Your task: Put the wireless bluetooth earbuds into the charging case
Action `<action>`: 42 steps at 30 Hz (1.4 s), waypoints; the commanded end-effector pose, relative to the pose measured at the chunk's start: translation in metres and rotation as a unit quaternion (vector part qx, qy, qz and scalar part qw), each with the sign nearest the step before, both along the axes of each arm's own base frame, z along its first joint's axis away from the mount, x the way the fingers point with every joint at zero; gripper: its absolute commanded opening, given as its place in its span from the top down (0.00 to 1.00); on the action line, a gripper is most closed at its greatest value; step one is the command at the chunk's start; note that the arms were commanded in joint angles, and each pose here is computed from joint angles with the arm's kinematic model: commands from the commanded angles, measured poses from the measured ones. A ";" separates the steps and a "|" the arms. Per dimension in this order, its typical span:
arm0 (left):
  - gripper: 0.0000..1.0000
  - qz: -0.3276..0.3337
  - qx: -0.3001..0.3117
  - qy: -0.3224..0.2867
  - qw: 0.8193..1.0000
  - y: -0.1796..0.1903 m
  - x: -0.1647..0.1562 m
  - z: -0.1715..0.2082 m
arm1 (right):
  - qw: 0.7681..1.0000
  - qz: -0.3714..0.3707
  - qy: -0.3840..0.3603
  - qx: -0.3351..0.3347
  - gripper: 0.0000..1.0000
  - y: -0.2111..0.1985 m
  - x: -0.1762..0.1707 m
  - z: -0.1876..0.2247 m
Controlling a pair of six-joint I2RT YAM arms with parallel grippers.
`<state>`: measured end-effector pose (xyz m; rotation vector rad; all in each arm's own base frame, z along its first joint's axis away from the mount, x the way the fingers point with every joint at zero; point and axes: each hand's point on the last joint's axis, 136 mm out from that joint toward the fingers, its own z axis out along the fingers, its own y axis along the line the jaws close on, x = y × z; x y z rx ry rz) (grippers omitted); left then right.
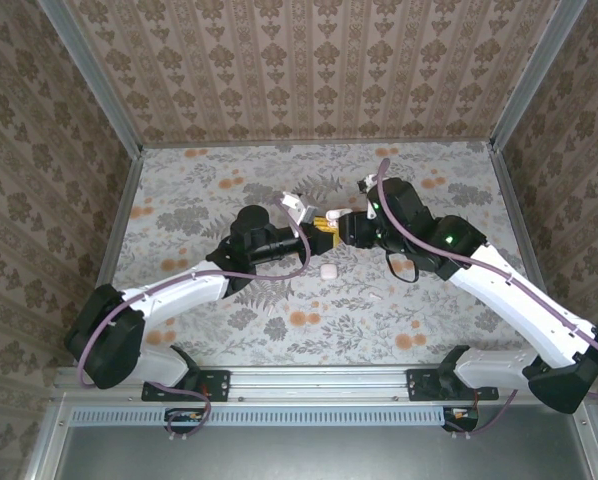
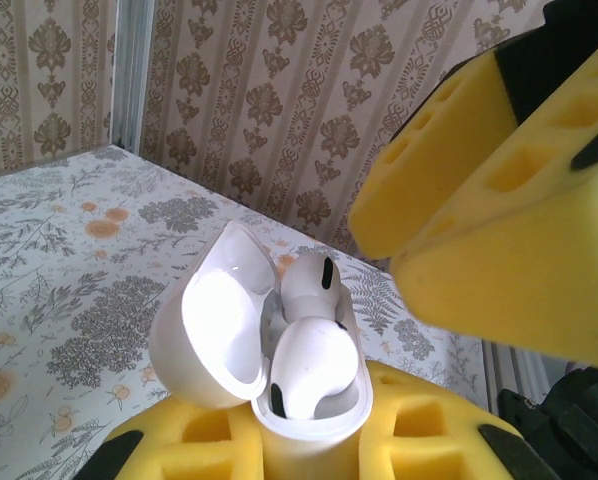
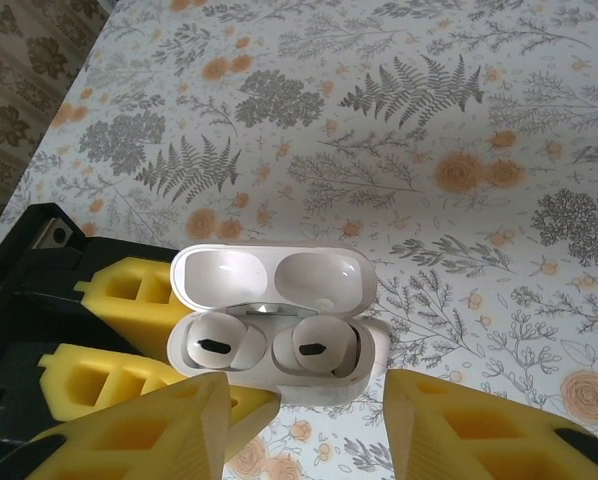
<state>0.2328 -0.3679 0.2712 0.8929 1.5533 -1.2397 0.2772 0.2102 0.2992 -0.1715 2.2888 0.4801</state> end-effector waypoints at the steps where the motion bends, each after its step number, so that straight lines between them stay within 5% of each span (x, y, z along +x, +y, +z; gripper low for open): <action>1: 1.00 -0.003 -0.026 -0.047 0.999 0.005 -0.007 0.025 | 0.999 -0.005 -0.020 0.028 0.54 -0.009 -0.008 0.031; 9: 1.00 -0.045 -0.030 -0.060 0.997 0.021 -0.016 0.026 | 0.996 0.016 0.001 0.089 0.51 -0.015 -0.011 0.044; 18: 1.00 -0.096 -0.066 -0.076 0.990 0.038 -0.028 0.039 | 0.964 0.057 0.097 0.242 0.59 -0.007 0.008 0.028; 29: 1.00 -0.146 -0.084 -0.095 0.981 0.034 -0.041 0.051 | 0.935 0.092 0.150 0.307 0.65 0.024 0.029 0.004; 42: 1.00 -0.107 -0.061 -0.064 0.990 0.031 -0.020 0.037 | 0.927 0.164 0.148 0.304 0.66 0.045 0.008 0.015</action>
